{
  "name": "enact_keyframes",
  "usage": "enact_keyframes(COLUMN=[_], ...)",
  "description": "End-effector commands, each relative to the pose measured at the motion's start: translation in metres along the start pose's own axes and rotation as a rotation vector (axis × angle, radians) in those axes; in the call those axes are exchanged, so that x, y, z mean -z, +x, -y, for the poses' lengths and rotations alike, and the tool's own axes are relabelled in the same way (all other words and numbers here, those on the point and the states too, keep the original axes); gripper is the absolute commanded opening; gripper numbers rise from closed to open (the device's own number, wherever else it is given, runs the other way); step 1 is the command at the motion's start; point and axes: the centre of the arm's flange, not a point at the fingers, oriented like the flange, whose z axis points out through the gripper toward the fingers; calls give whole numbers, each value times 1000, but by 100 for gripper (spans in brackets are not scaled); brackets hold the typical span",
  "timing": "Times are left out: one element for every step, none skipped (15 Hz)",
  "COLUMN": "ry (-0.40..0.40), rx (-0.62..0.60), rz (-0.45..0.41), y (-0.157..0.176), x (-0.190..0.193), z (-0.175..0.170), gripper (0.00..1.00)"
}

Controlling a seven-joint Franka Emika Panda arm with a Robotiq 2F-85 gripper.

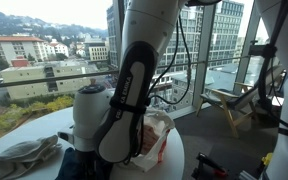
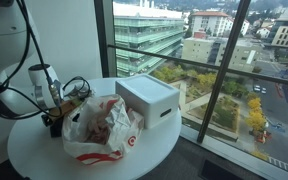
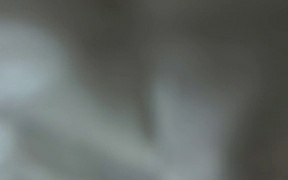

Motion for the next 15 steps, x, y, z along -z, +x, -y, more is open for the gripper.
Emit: enact_keyframes(ry=[12,11,15,15,14,14,16,18,19,21,21,23,23,22,18], rx=[59,83,95,104,116,125,135,146,152,159,165,170,172,173,173], rz=[-35,-43,-49,-43,-39,-38,-33,-33,-32,-31,-29,-30,-29,-29,-30], y=[6,6,6,6,6,6,4,2,0,-1,-1,-1,-1,-1,-1], x=[-12,-14,-16,-18,-18,-19,-20,-21,-22,-22,-22,-22,-21,-21,-21], z=[-1,2,4,6,6,7,8,8,9,9,9,9,9,9,8], gripper=[100,100,100,100,100,100,100,100,100,100,75,73,66,59,50])
